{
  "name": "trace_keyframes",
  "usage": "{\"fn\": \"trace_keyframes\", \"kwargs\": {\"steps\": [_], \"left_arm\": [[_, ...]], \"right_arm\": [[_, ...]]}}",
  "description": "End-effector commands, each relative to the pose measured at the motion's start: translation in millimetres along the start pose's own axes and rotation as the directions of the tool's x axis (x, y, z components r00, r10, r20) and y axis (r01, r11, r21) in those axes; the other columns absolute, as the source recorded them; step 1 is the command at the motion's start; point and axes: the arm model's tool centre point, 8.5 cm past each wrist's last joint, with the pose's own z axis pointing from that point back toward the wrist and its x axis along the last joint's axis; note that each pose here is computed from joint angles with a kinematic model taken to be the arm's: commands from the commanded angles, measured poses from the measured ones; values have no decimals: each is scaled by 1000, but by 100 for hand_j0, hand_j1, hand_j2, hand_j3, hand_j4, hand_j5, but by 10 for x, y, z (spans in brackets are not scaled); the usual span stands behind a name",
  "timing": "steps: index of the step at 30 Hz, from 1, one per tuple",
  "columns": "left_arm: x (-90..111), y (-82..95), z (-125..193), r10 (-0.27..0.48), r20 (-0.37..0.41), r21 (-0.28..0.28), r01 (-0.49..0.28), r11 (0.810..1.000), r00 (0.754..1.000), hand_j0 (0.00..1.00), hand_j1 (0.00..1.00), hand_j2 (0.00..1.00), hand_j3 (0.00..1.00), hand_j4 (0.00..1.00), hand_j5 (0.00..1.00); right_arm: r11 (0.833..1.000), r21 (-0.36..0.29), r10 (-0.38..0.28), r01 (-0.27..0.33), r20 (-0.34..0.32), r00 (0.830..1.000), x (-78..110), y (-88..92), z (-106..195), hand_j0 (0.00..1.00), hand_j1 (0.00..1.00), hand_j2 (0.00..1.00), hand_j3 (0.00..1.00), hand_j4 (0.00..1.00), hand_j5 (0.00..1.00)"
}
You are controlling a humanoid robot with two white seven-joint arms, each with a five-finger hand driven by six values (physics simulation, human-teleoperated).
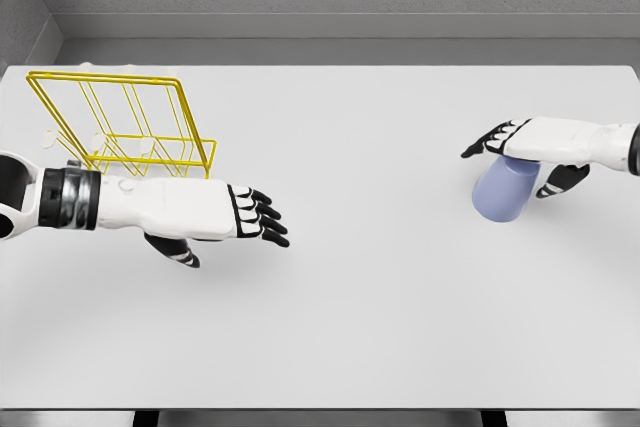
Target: Place the cup on the cup holder with both arms
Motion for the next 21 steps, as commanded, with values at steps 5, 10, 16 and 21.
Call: {"fn": "trace_keyframes", "kwargs": {"steps": [5,10,16,21], "left_arm": [[5,-18,-6,10,2,1,-10,1000,1000,100,100,100,100,100,100],[7,-26,-11,12,4,-1,-12,1000,1000,100,100,100,100,100,100],[12,-34,-20,14,7,-1,-14,1000,1000,100,100,100,100,100,100],[13,-40,-22,15,7,-2,-15,1000,1000,100,100,100,100,100,100]], "right_arm": [[1000,4,-5,5,7,1000,12,20,-19,87,87,87,87,87,87],[1000,8,-5,5,7,1000,10,28,-19,82,82,82,82,82,82],[1000,15,-5,5,10,1000,16,49,-27,78,78,78,78,78,78],[1000,26,-4,4,13,1000,19,58,-26,70,70,70,70,70,70]]}}
